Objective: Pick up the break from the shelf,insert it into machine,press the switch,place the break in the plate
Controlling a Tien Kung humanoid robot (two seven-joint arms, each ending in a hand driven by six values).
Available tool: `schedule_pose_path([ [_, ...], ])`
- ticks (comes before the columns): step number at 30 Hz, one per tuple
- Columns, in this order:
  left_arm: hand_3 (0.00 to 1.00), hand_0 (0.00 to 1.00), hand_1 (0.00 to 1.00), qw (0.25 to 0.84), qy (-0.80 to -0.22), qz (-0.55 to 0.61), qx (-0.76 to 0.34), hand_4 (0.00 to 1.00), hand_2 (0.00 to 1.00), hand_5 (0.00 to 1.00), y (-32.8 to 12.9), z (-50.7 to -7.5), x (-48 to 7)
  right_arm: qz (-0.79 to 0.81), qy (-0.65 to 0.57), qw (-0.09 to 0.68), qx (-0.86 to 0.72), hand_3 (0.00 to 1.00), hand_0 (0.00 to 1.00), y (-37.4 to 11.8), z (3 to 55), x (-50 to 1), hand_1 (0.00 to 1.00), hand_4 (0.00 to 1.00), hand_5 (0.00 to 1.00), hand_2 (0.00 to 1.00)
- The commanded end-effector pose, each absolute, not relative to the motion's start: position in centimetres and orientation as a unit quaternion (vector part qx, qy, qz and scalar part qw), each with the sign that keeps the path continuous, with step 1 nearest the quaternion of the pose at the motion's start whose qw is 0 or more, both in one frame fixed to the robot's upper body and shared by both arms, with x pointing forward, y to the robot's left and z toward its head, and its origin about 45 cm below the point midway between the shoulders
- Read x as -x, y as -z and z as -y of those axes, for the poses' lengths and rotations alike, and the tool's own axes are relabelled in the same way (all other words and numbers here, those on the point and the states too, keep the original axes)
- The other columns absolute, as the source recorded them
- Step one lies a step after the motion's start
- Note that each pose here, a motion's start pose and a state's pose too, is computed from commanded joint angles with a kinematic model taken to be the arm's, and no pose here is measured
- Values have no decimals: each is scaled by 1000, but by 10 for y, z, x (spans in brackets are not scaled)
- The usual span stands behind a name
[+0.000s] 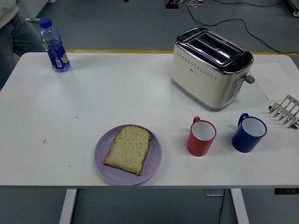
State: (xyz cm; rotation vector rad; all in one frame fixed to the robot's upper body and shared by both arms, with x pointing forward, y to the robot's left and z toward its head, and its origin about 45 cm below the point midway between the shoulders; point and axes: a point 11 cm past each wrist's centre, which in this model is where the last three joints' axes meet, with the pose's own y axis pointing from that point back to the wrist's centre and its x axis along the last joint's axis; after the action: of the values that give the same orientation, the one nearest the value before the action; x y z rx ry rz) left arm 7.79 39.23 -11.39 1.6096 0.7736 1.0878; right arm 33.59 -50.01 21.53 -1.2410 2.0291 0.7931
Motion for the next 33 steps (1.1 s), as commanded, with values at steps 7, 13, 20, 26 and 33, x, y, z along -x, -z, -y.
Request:
schedule_pose_path([
  [7,551,671,688,501,-449,-321,-666,284,673,882,114,-392,-77,-770,-301,312,468,592,674,-215,501,-335,626,427,276,645],
  [13,552,671,687,502,-448,-321,-667,284,673,881,114,-392,-77,-772,-305,310,463,591,672,-212,503,-333,624,423,272,643],
  [20,552,672,687,502,-448,-321,-666,285,673,881,114,-392,-77,-773,-308,308,461,590,669,-210,503,-331,619,411,261,642],
  [26,552,672,687,504,-448,-321,-665,286,674,880,114,-392,-79,-774,-311,305,460,590,668,-209,503,-331,617,408,259,640],
  [33,552,671,686,505,-448,-319,-665,286,673,882,113,-392,-81,-772,-313,305,462,590,667,-210,501,-333,616,406,258,638],
])
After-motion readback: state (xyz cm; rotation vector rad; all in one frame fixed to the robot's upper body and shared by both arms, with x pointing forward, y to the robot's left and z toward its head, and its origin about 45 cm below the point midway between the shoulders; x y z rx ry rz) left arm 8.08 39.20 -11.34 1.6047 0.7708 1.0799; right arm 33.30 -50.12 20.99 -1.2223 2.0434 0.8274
